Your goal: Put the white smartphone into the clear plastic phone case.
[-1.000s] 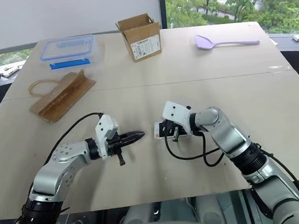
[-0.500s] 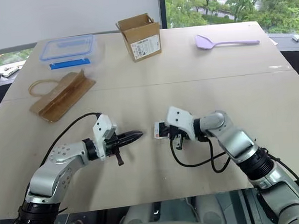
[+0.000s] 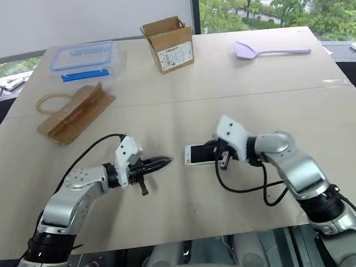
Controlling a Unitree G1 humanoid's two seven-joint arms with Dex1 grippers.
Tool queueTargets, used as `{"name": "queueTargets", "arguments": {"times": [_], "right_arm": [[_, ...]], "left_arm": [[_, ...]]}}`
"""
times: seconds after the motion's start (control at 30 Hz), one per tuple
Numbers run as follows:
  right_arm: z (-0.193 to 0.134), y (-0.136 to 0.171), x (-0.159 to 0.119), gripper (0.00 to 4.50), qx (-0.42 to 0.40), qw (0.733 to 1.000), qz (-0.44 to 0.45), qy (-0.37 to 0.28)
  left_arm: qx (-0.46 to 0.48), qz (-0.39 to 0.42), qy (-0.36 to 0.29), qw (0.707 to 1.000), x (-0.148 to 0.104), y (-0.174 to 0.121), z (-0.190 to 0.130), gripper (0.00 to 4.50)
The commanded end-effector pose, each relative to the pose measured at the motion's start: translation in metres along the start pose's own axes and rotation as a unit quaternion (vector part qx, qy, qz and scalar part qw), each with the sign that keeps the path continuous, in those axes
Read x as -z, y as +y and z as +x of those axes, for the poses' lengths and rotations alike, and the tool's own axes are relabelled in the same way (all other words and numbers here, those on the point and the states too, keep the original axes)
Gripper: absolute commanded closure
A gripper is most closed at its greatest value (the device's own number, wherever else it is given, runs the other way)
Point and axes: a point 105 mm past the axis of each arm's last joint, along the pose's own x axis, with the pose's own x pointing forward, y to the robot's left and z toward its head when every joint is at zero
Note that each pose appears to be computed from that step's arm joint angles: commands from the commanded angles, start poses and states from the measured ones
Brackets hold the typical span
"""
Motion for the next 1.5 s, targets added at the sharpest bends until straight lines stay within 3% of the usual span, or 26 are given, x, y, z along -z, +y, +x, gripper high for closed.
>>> {"name": "queueTargets", "arguments": {"times": [0.03,0.17,0.33,0.67,0.93,1.1,1.27,1.5], "right_arm": [[-0.027,-0.014,0.007,4.50,0.062,0.997,-0.019,0.035],[-0.042,-0.020,0.028,4.50,0.092,0.991,-0.029,0.092],[-0.031,-0.010,0.043,4.50,0.076,0.989,-0.039,0.121],[0.012,0.021,0.028,4.50,0.018,0.996,-0.036,0.080],[0.000,0.011,0.025,4.50,0.047,0.997,-0.019,0.063],[-0.021,0.006,0.010,4.50,0.057,0.998,0.013,0.012],[-0.027,0.003,0.021,4.50,0.062,0.997,0.032,0.016],[-0.014,0.002,0.023,4.50,0.063,0.997,0.049,0.006]], "left_arm": [[0.005,0.015,-0.001,1.000,0.000,0.001,0.006,4.46],[0.010,0.025,0.006,1.000,0.006,0.001,0.011,4.46],[0.016,0.025,0.009,1.000,0.009,0.002,0.014,4.46],[0.029,0.031,0.008,0.999,0.008,-0.001,0.021,4.46],[0.024,0.024,0.003,0.999,0.009,0.001,0.017,4.46],[0.049,-0.019,-0.064,0.997,-0.018,0.004,0.001,4.46],[0.095,-0.021,-0.074,0.992,-0.033,-0.009,0.023,4.46],[0.088,0.012,-0.024,0.996,-0.022,-0.012,0.071,4.46]]}}
